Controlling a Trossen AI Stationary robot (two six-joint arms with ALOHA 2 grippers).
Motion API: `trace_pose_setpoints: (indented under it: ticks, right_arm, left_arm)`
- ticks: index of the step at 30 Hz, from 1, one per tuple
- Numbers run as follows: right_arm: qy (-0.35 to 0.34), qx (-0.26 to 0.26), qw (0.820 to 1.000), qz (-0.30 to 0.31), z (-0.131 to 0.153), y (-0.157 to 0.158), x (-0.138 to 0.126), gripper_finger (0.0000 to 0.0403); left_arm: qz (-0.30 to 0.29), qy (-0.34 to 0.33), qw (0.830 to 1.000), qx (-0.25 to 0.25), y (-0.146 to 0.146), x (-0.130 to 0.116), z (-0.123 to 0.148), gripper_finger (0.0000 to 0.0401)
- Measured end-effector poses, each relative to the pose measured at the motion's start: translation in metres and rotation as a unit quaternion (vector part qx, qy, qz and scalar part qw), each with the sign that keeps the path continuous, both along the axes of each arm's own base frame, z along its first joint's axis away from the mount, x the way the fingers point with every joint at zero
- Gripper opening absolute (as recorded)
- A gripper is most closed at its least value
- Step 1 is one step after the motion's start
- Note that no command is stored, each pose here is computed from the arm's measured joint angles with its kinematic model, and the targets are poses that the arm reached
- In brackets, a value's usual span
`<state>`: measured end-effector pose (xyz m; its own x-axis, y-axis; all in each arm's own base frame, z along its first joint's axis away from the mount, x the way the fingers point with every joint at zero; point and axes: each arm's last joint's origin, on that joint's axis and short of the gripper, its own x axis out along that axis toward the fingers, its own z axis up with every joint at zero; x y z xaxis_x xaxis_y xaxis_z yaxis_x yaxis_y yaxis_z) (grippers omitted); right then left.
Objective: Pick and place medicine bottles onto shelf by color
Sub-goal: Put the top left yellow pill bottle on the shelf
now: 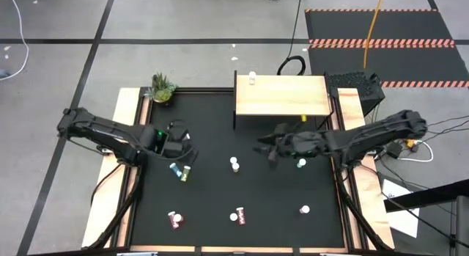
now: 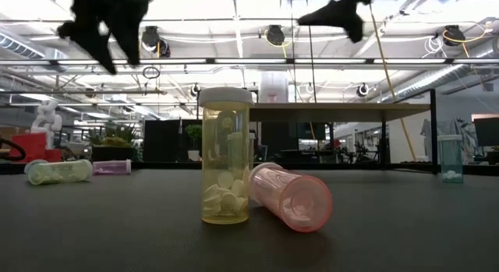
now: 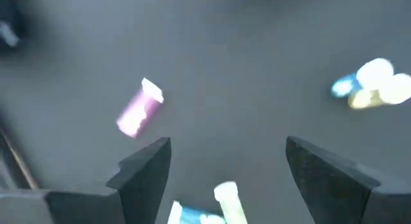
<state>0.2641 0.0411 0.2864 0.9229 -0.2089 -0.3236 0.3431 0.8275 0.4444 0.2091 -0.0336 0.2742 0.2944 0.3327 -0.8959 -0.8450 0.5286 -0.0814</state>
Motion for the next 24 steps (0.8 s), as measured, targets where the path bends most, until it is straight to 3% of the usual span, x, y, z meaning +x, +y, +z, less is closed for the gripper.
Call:
trace_pose_setpoints:
  ticks: [4,7,16,24]
  right_arm:
    - [0.008,0.027,1.000,-0.009,0.000,0.006,0.026,0.0195]
    - [0.002,0.030,1.000,-0.008,0.006,0.008,0.034,0.0195]
    - [-0.011,0.036,0.999,-0.027,0.021,0.004,0.021,0.0194]
    - [-0.015,0.031,0.999,-0.038,0.026,0.002,0.015,0.0194]
  left_arm:
    - [0.022,0.021,0.996,-0.084,-0.001,-0.004,-0.039,0.0301]
    - [0.027,0.038,0.992,-0.118,-0.003,-0.005,-0.062,0.0280]
    - [0.004,0.014,0.987,-0.157,-0.014,0.011,-0.095,0.0211]
    - [-0.003,0.027,0.987,-0.156,-0.021,0.020,-0.110,0.0185]
